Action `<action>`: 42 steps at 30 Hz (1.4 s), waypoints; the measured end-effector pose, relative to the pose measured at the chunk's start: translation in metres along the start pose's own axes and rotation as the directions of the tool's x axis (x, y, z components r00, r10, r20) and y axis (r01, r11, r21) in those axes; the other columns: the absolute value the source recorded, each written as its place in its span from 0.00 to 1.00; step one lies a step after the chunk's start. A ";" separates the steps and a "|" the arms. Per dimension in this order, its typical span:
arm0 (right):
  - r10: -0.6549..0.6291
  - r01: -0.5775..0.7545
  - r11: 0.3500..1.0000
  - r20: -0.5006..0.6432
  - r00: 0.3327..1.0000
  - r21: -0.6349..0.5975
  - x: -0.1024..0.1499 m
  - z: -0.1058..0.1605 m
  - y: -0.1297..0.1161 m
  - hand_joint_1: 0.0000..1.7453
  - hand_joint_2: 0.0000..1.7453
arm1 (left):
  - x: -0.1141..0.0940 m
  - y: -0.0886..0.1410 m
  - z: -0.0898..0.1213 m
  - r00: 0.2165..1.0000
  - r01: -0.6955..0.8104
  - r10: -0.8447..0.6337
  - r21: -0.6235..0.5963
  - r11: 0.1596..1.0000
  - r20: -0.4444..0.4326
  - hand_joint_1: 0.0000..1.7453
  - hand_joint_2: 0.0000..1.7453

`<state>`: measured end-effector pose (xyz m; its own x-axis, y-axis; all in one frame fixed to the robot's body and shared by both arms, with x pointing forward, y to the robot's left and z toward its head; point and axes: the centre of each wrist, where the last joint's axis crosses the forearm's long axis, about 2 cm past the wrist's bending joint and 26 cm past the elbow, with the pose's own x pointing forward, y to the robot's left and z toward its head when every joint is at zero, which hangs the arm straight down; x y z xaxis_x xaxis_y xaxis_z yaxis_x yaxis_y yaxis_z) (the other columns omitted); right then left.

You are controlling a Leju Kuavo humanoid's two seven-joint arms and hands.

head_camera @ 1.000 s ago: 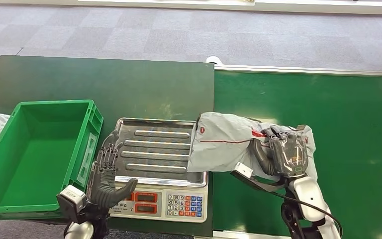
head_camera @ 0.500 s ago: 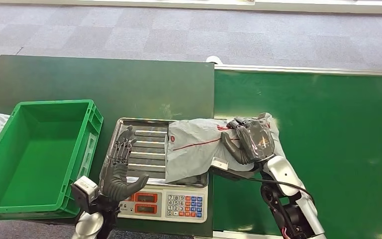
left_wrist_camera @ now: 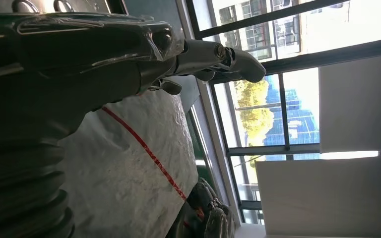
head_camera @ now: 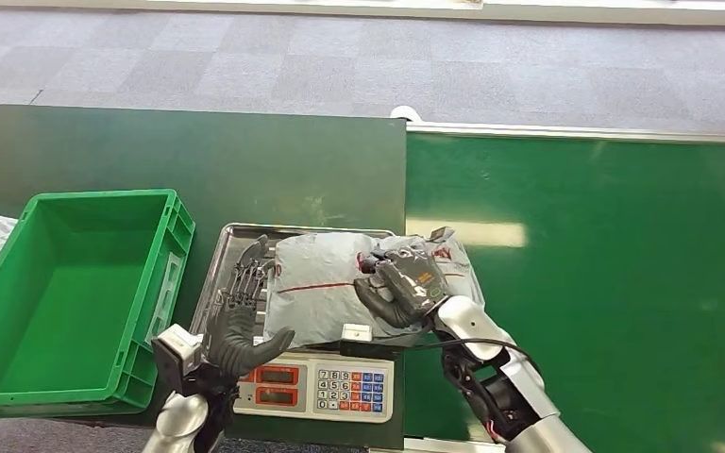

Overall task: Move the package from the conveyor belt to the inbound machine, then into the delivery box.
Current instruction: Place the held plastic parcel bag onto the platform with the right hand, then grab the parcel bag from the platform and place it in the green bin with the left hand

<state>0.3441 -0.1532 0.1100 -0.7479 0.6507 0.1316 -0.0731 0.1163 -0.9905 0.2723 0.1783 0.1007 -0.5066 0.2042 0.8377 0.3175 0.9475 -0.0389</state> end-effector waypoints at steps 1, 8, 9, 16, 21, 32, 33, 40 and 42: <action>0.000 0.000 1.000 0.017 1.000 0.007 0.003 -0.005 0.000 1.00 0.00 | 0.000 0.000 -0.002 1.000 -0.001 0.001 -0.002 1.000 0.001 0.00 1.00; 0.019 -0.020 1.000 0.103 0.994 0.012 0.026 -0.036 -0.005 0.99 0.00 | -0.002 -0.001 -0.010 1.000 -0.009 0.009 0.006 1.000 0.001 0.00 1.00; 0.013 -0.014 1.000 0.112 0.994 0.006 0.029 -0.039 -0.006 0.93 0.00 | -0.002 -0.002 -0.009 1.000 -0.009 0.009 0.008 1.000 -0.002 0.00 1.00; -0.034 0.035 0.999 0.127 0.991 -0.010 0.039 -0.046 -0.007 0.00 0.00 | -0.004 -0.002 -0.007 1.000 -0.013 0.013 0.011 1.000 -0.008 0.00 1.00; -0.121 0.124 0.992 0.104 0.987 -0.019 0.039 -0.036 0.002 0.00 0.00 | -0.005 -0.002 0.001 1.000 -0.014 0.015 0.013 1.000 -0.023 0.00 1.00; -0.481 0.495 0.866 0.153 0.863 -0.069 0.047 -0.013 0.011 0.00 1.00 | -0.007 -0.002 0.009 0.999 -0.008 0.008 0.009 1.000 -0.039 0.00 1.00; -0.539 0.557 0.827 0.176 0.824 -0.074 0.049 -0.010 0.010 0.00 1.00 | -0.007 -0.002 0.009 0.999 -0.006 0.006 0.008 1.000 -0.039 0.00 1.00; -0.729 0.785 0.609 0.310 0.610 -0.113 0.061 0.011 -0.001 0.00 1.00 | -0.006 -0.002 0.016 0.999 0.001 0.000 0.018 1.000 -0.041 0.00 1.00; -0.747 0.823 0.551 0.356 0.561 -0.140 0.060 0.016 -0.005 0.00 1.00 | -0.006 -0.002 0.016 0.999 0.003 -0.003 0.017 1.000 -0.041 0.00 1.00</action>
<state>0.2884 -0.1268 0.1222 -0.5999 0.0112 0.8000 -0.5629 0.7046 -0.4320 0.2617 0.1787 0.0871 -0.4743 0.1916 0.8593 0.3020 0.9522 -0.0456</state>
